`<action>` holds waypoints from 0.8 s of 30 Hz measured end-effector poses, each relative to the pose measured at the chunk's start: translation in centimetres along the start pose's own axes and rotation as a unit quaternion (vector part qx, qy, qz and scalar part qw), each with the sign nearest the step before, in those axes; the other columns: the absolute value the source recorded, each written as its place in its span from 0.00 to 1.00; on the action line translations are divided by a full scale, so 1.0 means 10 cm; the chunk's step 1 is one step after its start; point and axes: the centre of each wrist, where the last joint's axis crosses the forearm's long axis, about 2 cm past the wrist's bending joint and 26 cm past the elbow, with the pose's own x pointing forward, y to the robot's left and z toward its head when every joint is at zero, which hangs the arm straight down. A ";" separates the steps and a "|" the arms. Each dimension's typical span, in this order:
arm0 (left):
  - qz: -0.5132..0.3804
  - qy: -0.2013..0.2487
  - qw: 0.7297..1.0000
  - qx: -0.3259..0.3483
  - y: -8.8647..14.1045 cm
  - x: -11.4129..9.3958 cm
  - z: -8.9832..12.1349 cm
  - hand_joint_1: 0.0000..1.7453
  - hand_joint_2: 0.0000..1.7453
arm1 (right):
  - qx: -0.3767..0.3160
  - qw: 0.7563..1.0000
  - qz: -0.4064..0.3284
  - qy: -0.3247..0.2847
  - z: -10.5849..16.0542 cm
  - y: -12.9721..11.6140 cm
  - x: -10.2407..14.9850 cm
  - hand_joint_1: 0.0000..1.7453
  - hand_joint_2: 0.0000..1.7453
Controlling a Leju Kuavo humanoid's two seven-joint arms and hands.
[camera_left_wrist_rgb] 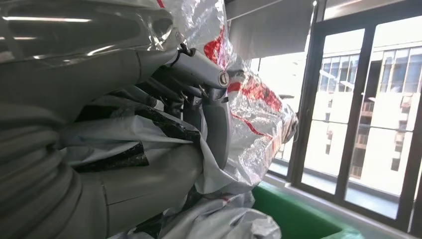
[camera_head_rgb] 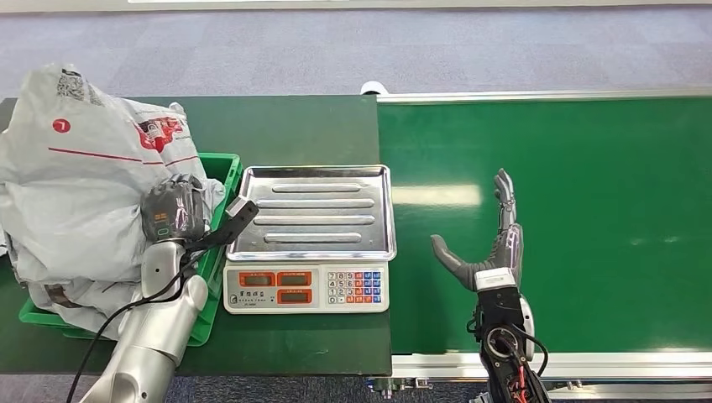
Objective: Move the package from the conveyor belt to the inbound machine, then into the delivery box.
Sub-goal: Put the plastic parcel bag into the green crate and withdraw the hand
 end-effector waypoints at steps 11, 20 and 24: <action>0.037 -0.021 0.995 0.090 0.29 -0.04 0.02 0.00 1.00 | 0.000 1.000 -0.005 0.011 0.03 0.01 -0.04 0.00 1.00; 0.080 -0.087 0.958 0.261 0.85 -0.22 -0.02 0.00 0.25 | -0.006 1.000 -0.004 0.016 0.05 0.03 -0.05 0.00 1.00; 0.115 -0.057 0.929 0.348 1.10 -0.31 0.01 0.00 0.00 | -0.006 1.000 -0.005 0.016 0.07 0.05 -0.05 0.00 1.00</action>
